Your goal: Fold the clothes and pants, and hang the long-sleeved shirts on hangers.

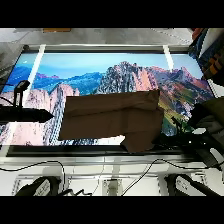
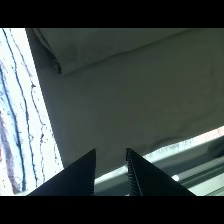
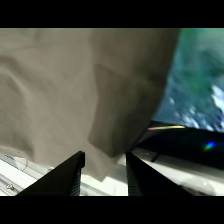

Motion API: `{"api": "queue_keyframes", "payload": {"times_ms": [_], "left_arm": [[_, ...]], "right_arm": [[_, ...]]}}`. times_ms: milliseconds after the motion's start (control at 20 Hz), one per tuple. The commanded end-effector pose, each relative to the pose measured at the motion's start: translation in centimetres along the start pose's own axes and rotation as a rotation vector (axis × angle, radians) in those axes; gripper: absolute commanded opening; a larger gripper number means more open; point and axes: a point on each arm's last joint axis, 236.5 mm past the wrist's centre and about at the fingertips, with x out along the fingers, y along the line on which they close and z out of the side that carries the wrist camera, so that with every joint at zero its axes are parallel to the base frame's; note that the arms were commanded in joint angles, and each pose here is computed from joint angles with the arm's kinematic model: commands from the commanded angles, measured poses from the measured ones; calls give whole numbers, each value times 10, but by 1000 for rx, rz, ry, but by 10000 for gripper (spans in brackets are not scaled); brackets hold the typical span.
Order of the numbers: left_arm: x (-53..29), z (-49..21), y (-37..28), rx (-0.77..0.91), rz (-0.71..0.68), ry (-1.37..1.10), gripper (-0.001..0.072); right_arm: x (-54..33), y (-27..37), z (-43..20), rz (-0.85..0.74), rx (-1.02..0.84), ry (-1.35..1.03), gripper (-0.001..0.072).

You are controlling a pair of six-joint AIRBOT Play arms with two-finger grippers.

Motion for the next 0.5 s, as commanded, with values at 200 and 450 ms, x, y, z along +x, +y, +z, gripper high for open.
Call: {"api": "queue_keyframes", "payload": {"times_ms": [200, 450], "left_arm": [[19, -15, 28, -124, -4, 65, 216], [43, -91, 51, -404, -68, 197, 281]], "right_arm": [[4, 17, 4, 87, -49, -11, 12], [3, 21, 6, 103, -41, -22, 13]]}}
